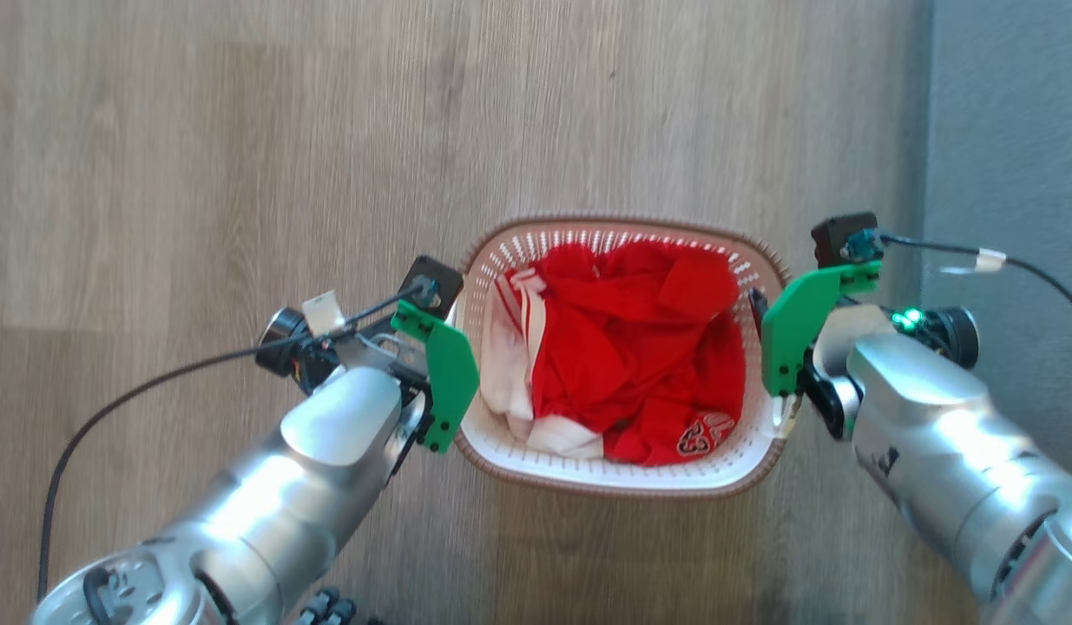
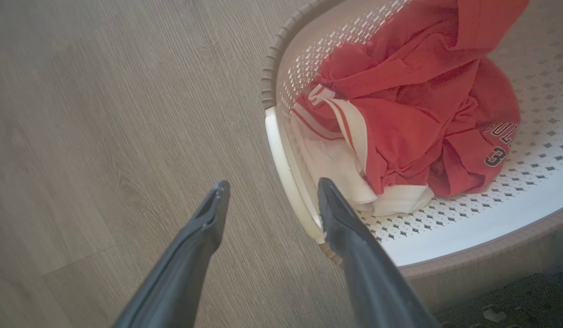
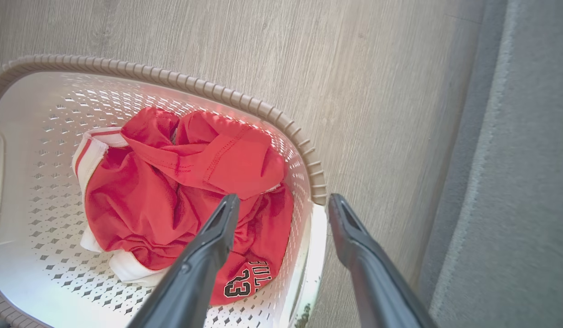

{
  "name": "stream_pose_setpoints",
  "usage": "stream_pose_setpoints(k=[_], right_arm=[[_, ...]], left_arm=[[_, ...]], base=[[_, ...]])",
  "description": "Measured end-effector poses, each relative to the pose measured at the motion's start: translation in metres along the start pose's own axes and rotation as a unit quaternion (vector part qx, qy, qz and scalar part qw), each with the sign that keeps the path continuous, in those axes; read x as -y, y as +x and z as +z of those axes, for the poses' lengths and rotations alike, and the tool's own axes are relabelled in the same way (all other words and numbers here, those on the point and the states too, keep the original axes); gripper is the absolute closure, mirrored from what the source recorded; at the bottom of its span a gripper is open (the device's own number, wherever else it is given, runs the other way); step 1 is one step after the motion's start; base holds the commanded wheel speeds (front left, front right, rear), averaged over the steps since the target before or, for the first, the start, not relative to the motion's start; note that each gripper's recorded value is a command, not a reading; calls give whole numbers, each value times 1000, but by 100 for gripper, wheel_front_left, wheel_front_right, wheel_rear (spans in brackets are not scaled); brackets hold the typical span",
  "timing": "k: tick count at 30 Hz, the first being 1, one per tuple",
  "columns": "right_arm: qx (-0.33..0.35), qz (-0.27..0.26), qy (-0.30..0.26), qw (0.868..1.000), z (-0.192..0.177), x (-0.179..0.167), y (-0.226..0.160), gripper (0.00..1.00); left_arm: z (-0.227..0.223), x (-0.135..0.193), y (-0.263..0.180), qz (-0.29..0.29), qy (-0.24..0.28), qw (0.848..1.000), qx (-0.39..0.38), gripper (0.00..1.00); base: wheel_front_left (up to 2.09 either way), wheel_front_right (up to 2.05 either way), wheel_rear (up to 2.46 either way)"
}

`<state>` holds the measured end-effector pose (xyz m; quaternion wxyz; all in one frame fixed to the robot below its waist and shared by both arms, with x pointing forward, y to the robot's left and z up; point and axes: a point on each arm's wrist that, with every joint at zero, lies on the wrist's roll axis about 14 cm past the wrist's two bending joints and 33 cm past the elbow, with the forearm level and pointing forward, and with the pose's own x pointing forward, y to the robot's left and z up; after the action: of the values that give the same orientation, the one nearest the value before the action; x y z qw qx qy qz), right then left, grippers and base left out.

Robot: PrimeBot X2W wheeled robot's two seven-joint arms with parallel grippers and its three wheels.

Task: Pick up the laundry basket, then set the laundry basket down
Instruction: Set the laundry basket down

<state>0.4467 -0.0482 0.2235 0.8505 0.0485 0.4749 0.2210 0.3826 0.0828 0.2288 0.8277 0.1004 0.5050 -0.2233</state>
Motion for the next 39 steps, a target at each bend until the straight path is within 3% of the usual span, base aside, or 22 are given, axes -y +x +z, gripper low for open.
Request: stream_pose_setpoints(k=[8,15,18,21,23,30,34,39], right_arm=[[76,-7,17,997,24,-11,-41,0],[193,-2,34,981,79,-26,-87,0],[263,9,58,963,117,-30,-118,0],[351,11,54,935,161,-24,-163,0],[397,7,55,916,172,-20,-190,0],[465,-22,62,883,126,-24,-238,0],[504,-22,53,862,123,-38,-263,0],[549,-34,41,834,126,-40,-297,0]], left_arm=[[38,-3,-34,32,9,992,122,0],[70,-1,-71,53,-3,975,214,0],[102,2,-95,58,-19,960,273,0],[146,11,-130,54,-14,932,357,0],[159,14,-153,59,-14,914,401,0],[157,26,-215,77,-27,861,502,0],[159,25,-252,89,-39,826,555,0],[142,24,-269,93,-59,811,574,0]], base=[[0,0,0],[0,0,0],[0,0,0],[0,0,0],[0,0,0],[0,0,0],[0,0,0],[0,0,0]])
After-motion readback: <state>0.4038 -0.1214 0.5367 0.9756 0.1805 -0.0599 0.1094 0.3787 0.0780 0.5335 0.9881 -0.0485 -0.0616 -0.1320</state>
